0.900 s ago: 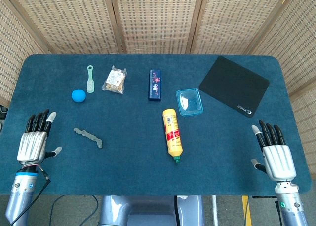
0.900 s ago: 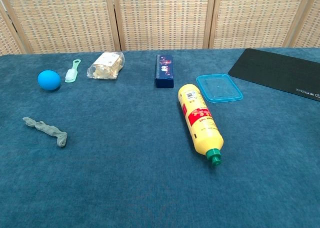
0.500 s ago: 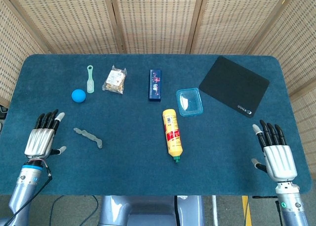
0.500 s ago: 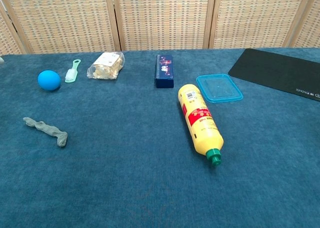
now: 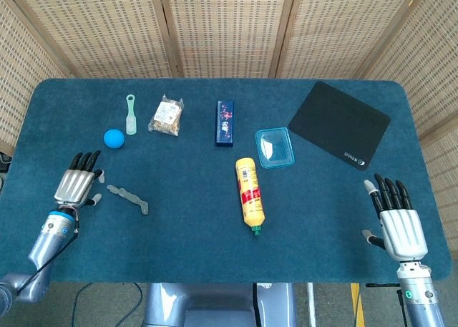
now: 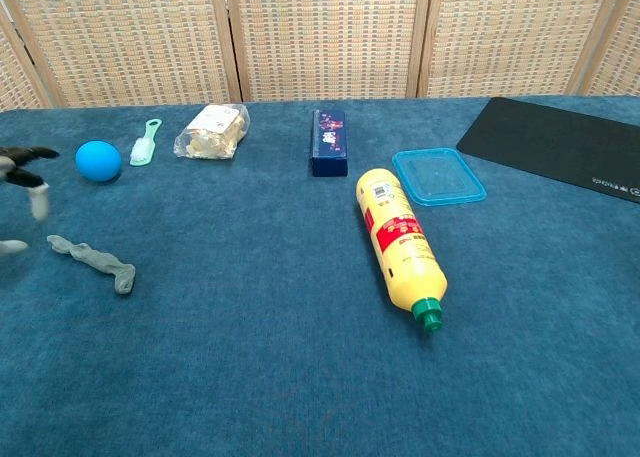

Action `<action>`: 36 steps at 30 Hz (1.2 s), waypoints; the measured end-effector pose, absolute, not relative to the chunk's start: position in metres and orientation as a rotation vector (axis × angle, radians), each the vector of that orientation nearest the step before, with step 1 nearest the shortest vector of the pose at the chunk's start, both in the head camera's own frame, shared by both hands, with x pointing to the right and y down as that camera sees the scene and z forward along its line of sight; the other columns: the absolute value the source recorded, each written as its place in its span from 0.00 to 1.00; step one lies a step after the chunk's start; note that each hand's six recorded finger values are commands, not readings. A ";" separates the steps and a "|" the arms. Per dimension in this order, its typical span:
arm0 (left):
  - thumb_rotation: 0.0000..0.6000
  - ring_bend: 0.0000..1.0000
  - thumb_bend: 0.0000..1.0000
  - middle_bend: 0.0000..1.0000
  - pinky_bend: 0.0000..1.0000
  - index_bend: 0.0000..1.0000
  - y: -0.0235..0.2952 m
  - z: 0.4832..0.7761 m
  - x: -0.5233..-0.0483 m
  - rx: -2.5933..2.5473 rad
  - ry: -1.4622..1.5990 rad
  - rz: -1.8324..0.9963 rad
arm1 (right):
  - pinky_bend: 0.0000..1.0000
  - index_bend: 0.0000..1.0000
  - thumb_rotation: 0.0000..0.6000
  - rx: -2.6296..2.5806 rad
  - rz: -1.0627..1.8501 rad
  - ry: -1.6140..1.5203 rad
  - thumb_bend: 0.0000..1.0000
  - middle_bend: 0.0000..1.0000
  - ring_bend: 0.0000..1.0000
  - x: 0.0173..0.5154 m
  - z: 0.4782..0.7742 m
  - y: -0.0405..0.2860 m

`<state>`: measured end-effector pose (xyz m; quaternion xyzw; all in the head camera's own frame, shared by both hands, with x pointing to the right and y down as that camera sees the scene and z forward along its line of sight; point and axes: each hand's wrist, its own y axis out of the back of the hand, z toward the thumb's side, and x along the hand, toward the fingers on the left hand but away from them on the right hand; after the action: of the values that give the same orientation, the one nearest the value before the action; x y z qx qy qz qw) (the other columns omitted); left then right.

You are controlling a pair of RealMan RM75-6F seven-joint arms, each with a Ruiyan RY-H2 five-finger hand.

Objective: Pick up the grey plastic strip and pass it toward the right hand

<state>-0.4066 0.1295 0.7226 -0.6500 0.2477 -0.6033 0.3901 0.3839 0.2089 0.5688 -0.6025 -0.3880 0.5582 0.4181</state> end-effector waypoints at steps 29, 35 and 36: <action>1.00 0.00 0.35 0.00 0.00 0.53 0.132 0.755 -0.369 -1.736 0.574 -1.506 | 0.00 0.00 1.00 -1.517 1.406 -0.985 0.00 0.00 0.00 0.387 0.568 0.208; 1.00 0.00 0.40 0.00 0.00 0.56 0.132 0.756 -0.368 -1.737 0.567 -1.510 | 0.00 0.00 1.00 -1.519 1.404 -0.987 0.00 0.00 0.00 0.387 0.567 0.208; 1.00 0.00 0.41 0.00 0.00 0.57 0.132 0.756 -0.368 -1.737 0.566 -1.511 | 0.00 0.00 1.00 -1.519 1.402 -0.988 0.00 0.00 0.00 0.387 0.567 0.208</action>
<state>-0.3677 0.1324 0.7560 -0.6790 0.2213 -0.5905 0.3758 0.3870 0.2080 0.5672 -0.6040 -0.3927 0.5576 0.4123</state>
